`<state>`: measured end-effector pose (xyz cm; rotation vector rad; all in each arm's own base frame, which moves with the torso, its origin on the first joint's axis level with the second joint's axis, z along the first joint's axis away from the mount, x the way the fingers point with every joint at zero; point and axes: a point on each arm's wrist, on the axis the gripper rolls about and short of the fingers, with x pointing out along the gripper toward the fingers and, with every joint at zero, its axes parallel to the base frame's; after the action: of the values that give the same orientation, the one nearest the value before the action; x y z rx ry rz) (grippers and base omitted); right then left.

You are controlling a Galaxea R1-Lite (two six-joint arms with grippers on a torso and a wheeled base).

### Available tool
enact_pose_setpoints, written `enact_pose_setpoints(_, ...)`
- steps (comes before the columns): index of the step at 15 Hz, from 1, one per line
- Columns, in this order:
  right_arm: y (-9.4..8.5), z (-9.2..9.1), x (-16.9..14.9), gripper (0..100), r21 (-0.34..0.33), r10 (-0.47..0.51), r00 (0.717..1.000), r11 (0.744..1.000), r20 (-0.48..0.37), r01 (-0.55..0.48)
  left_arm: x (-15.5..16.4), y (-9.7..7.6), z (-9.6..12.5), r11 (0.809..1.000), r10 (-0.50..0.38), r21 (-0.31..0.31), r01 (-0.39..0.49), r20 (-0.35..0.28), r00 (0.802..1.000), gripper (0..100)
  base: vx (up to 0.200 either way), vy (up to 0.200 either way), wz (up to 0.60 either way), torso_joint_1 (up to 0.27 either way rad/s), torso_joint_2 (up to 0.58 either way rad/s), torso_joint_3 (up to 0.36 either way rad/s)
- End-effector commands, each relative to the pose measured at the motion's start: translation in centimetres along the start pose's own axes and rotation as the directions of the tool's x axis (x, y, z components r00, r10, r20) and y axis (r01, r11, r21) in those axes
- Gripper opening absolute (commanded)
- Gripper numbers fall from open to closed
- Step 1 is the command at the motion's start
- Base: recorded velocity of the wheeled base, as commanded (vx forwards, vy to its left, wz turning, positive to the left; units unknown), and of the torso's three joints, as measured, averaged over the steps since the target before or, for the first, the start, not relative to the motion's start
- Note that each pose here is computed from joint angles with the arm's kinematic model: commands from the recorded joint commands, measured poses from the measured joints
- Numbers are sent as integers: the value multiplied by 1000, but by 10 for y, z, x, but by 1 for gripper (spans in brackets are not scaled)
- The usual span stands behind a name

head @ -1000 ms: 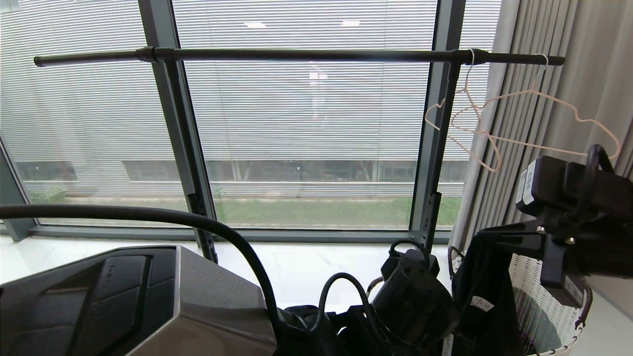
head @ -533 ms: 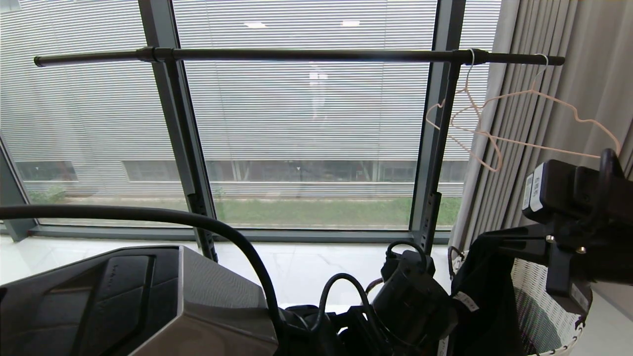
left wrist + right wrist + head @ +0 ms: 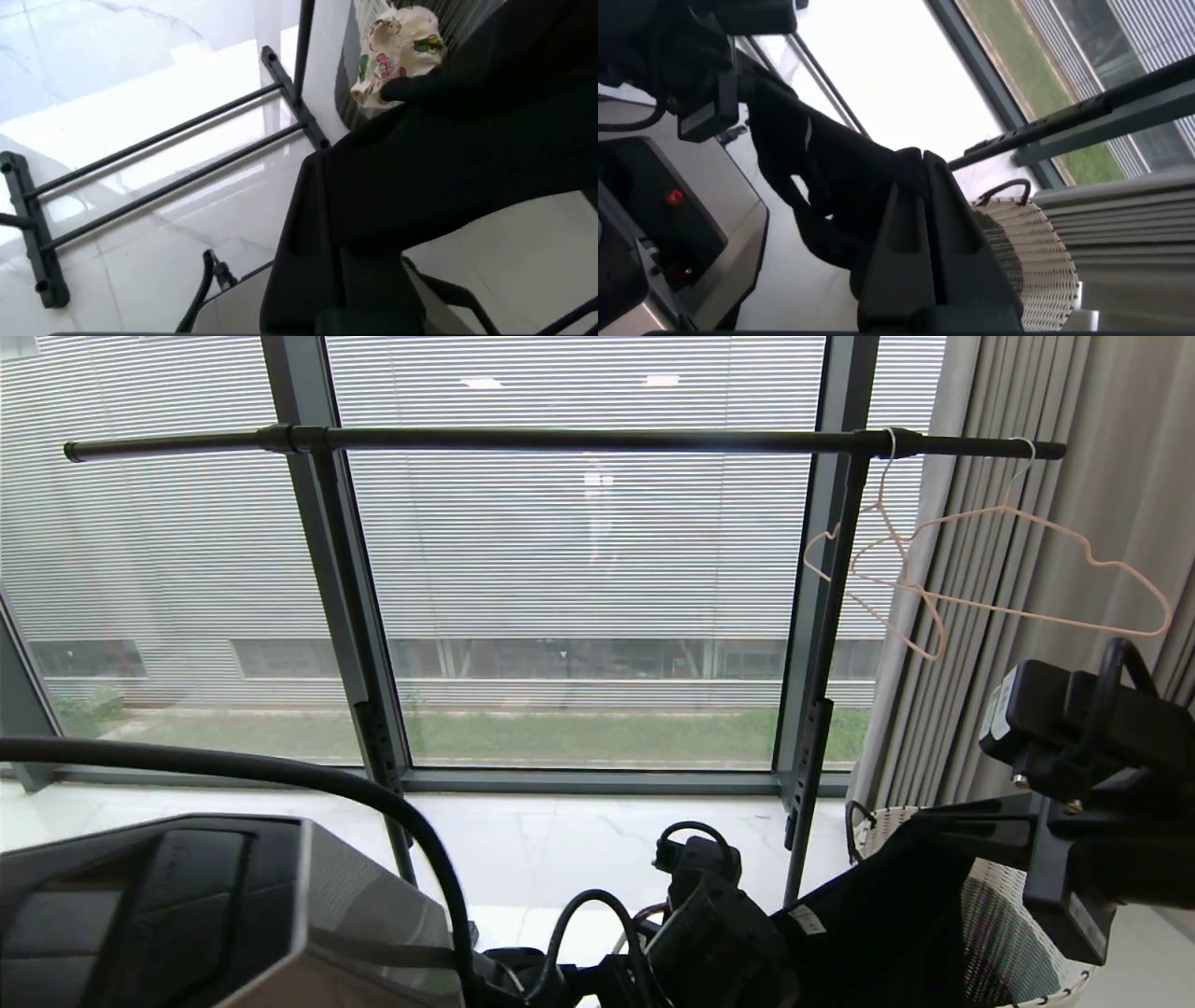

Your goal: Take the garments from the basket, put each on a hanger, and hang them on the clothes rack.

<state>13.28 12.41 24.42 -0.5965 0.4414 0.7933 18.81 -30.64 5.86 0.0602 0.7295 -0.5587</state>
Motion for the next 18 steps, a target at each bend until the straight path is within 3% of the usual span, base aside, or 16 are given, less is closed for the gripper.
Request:
enact_pose_setpoints(1,1,-1,7,0,-1,10,1000,1000,-24,-10,-59,20,29,987,-41,-149,56,101,994,0,0,0,0,0,0,0)
enact_pose_setpoints(4,3,0,19,0,-4,37,998,999,-48,-37,-117,58,17,982,-51,-178,61,61,997,0,0,0,0,0,0,0)
enact_pose_setpoints(5,9,4,32,0,-13,86,996,996,-36,-86,-141,81,8,977,-22,-211,35,64,998,0,0,0,0,0,0,0)
enact_pose_setpoints(7,15,10,56,0,-24,120,992,992,-29,-121,-169,102,9,967,31,-254,-9,82,996,0,0,0,0,0,0,0)
enact_pose_setpoints(9,23,19,85,0,-45,135,991,990,0,-135,-197,113,12,965,57,-259,-27,110,992,0,0,0,0,0,0,0)
enact_pose_setpoints(11,27,23,99,0,-51,139,990,989,6,-138,-211,122,12,982,70,-182,-45,136,988,0,0,0,0,0,0,0)
enact_pose_setpoints(14,21,21,91,0,-28,104,995,994,10,-104,-213,126,24,995,90,-67,-79,171,981,0,0,0,0,0,0,0)
enact_pose_setpoints(16,18,22,82,0,50,57,998,997,22,-58,-210,126,27,996,90,12,-94,166,982,0,0,0,0,0,0,0)
enact_pose_setpoints(18,16,22,73,0,102,21,999,995,34,-24,-207,135,29,975,105,179,-133,161,981,0,0,0,0,0,0,0)
